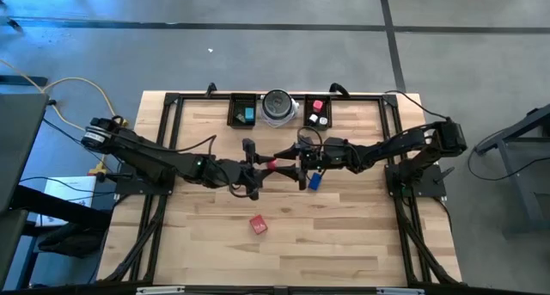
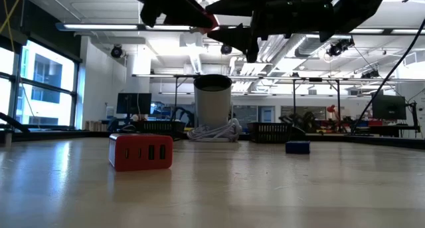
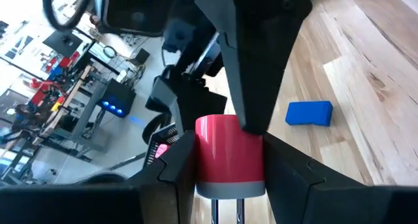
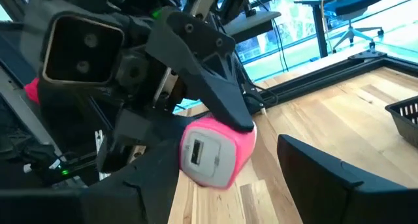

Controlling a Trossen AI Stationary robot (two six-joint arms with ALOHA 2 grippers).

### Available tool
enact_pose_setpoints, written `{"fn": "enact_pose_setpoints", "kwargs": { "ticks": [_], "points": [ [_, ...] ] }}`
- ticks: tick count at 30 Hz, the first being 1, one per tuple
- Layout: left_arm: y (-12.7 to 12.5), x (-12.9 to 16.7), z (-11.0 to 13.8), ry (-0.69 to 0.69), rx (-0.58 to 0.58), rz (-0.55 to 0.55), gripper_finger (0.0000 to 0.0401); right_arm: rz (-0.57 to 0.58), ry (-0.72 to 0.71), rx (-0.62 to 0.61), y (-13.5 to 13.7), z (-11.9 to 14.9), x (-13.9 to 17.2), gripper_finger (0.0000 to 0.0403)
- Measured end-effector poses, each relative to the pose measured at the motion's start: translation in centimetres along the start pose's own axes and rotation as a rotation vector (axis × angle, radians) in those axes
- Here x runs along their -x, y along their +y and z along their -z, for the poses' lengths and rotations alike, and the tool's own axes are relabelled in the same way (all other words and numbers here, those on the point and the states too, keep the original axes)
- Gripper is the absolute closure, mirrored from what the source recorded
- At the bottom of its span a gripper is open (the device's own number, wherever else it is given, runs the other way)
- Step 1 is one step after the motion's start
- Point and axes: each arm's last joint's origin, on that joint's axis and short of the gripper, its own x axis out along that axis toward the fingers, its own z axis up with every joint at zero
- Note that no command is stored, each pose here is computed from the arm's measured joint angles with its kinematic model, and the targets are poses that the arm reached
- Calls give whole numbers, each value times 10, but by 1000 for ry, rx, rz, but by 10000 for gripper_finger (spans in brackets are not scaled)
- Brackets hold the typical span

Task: Pick & Place Office items
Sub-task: Put the pink white charger adapter into the right black basket

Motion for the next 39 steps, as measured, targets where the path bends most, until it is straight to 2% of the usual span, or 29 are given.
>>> {"fn": "enact_pose_setpoints", "kwargs": {
  "ticks": [9, 15, 26, 29, 36, 39],
  "points": [
    [-14, -23, -7, 28, -63, 15, 271, 2, 8, 2, 0, 1, 0, 160],
    [-9, -22, -13, 26, -74, -17, 271, -17, 35, -2, 0, 3, 0, 160],
    [-9, -22, -15, 34, -75, -7, 271, -15, 35, 5, 0, 3, 0, 163],
    [-10, -21, -15, 33, -68, -4, 271, -16, 35, 5, 0, 3, 0, 185],
    [-10, -21, -15, 38, -66, -2, 272, -15, 28, 2, 0, 3, 0, 270],
    [-11, -20, -15, 37, -69, 0, 272, -15, 28, 1, 0, 3, 0, 274]
  ]
}}
